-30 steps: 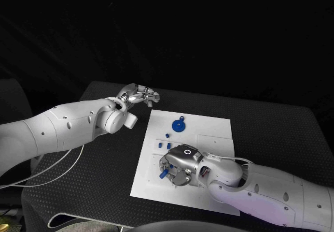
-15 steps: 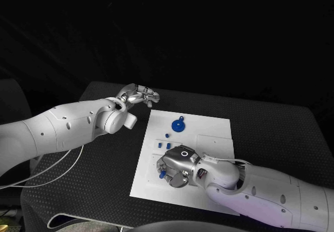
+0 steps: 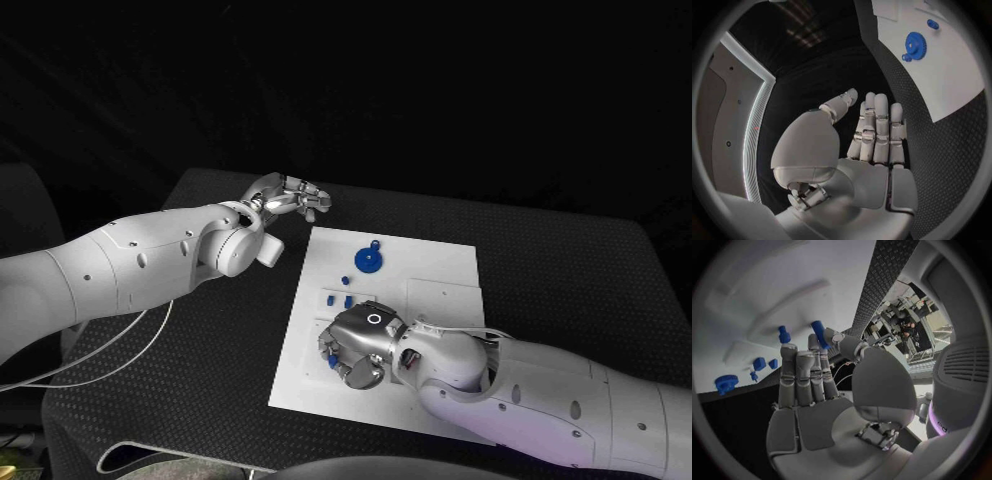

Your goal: Assemble the parts on the task board

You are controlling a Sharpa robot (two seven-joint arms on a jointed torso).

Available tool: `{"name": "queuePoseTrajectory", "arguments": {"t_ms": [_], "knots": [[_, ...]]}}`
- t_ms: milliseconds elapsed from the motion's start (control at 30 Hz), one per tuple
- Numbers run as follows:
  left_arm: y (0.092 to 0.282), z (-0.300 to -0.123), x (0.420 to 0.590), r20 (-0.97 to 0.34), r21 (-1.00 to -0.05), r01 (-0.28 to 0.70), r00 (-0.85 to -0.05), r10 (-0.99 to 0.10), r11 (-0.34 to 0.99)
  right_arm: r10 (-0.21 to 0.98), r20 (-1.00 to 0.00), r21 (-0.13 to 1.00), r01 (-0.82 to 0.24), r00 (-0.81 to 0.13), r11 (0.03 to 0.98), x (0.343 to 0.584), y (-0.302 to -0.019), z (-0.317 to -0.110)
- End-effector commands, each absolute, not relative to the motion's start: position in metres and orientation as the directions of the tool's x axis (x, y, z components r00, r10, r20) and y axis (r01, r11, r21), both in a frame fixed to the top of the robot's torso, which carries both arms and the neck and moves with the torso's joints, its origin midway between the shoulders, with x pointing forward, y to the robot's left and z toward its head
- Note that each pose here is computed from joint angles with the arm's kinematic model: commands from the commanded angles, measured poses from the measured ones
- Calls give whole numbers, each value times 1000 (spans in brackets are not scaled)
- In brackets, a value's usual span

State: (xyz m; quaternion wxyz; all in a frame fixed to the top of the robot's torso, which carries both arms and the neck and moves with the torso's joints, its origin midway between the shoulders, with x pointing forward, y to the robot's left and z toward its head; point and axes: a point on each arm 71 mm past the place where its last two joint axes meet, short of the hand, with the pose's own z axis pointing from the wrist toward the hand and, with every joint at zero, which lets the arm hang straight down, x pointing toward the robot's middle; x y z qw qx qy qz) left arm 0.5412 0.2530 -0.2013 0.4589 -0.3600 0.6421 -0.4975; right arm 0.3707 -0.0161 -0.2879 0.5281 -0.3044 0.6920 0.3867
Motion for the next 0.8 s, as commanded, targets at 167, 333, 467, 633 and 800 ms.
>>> {"name": "queuePoseTrajectory", "arguments": {"t_ms": [167, 333, 467, 633, 800], "knots": [[251, -200, 541, -223, -971, -3, -334, -916, 237, -72, -952, 220, -826, -299, 519, 366, -19, -300], [252, -200, 541, -224, -971, -4, -333, -916, 239, -53, -950, 237, -819, -309, 523, 367, -21, -300], [252, -200, 541, -223, -971, -5, -333, -916, 239, -41, -950, 243, -815, -309, 525, 367, -22, -299], [253, -200, 541, -224, -971, -6, -332, -916, 240, -8, -956, 245, -811, -295, 530, 368, -24, -297], [253, -200, 541, -226, -970, -8, -331, -916, 242, 23, -958, 253, -806, -285, 535, 369, -25, -295]]}}
